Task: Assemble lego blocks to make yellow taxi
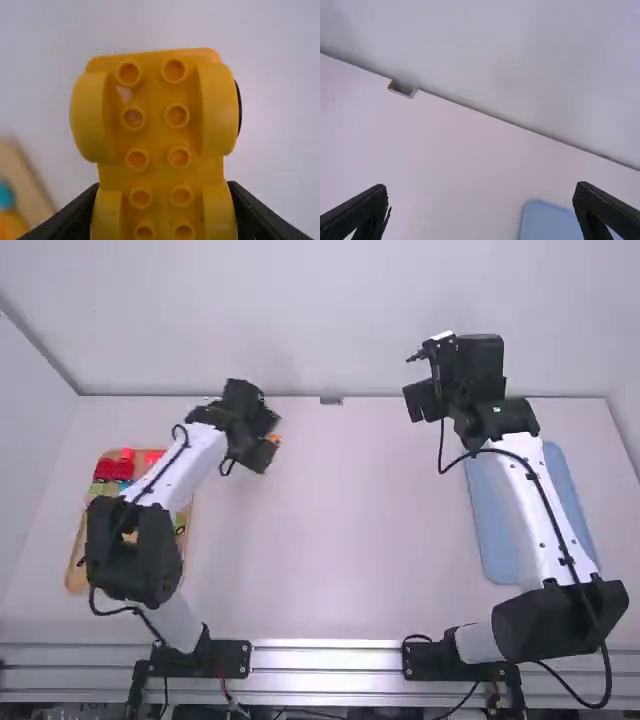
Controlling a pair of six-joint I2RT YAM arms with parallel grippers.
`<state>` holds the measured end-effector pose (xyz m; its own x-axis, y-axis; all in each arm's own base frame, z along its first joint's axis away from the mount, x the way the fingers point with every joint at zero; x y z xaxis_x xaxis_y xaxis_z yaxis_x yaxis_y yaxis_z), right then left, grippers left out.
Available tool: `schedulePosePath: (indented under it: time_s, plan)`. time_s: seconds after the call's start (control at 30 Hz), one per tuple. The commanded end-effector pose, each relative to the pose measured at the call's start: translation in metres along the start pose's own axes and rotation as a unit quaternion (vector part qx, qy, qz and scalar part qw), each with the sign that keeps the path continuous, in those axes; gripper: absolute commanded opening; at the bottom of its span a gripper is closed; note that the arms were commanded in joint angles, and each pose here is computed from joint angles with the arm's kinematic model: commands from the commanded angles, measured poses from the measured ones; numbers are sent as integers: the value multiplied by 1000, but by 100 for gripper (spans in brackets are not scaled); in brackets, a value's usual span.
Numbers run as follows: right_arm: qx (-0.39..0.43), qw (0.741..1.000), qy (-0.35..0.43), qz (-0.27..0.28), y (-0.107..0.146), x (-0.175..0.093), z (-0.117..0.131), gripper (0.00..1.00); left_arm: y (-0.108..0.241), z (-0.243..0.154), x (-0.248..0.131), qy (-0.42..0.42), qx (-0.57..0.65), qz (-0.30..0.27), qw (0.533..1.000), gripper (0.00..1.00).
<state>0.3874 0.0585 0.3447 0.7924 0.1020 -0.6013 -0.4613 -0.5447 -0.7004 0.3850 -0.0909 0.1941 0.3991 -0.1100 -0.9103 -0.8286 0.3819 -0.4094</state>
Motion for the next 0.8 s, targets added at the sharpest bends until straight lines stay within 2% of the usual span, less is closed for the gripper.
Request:
schedulePosePath:
  time_s: [0.0, 0.17, 0.27, 0.3, 0.37, 0.47, 0.57, 0.6, 0.7, 0.77]
  plan:
    - [3, 1000, -2, -11, -9, -4, -2, 98, -2, -39, 16, 38, 184, 10, 982, 48]
    - [4, 1000, -20, -12, -8, -4, 2, 98, 6, -84, 39, 94, 299, 32, 949, 40]
    - [3, 1000, -21, -5, -6, -4, 2, 98, 26, -106, 58, 121, 372, 85, 916, 37]
    - [4, 1000, -22, -4, -5, -4, 2, 98, 32, -113, 63, 132, 396, 97, 903, 33]
    - [4, 1000, -22, -3, -5, -4, 2, 98, 34, -120, 73, 136, 412, 99, 896, 27]
    - [4, 1000, -23, -3, -5, -4, 3, 98, 37, -127, 81, 136, 417, 87, 894, 27]
    - [4, 1000, -23, -3, -5, -4, 3, 98, 43, -133, 89, 156, 425, 65, 889, 38]
    - [4, 1000, -23, -3, -5, -4, 3, 98, 43, -133, 89, 156, 425, 65, 889, 38]
    - [4, 1000, -23, -2, -4, -4, 3, 98, 55, -139, 94, 179, 442, 69, 877, 50]
    - [4, 1000, -23, -1, -4, -4, 3, 98, 57, -140, 95, 179, 443, 70, 876, 51]
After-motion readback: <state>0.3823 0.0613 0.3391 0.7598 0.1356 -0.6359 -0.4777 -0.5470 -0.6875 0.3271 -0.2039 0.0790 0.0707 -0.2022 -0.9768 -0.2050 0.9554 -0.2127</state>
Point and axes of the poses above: each hand's point on the last joint's axis, 136 mm out from that joint toward the fingers, its own x axis out along the fingers, its own z axis along the line the jaws close on, y = z × x, the point moved 8 cm from there along -x, back along the fingers, and after that the axes turned 11 degrees about -x, right-handed, at the moved point
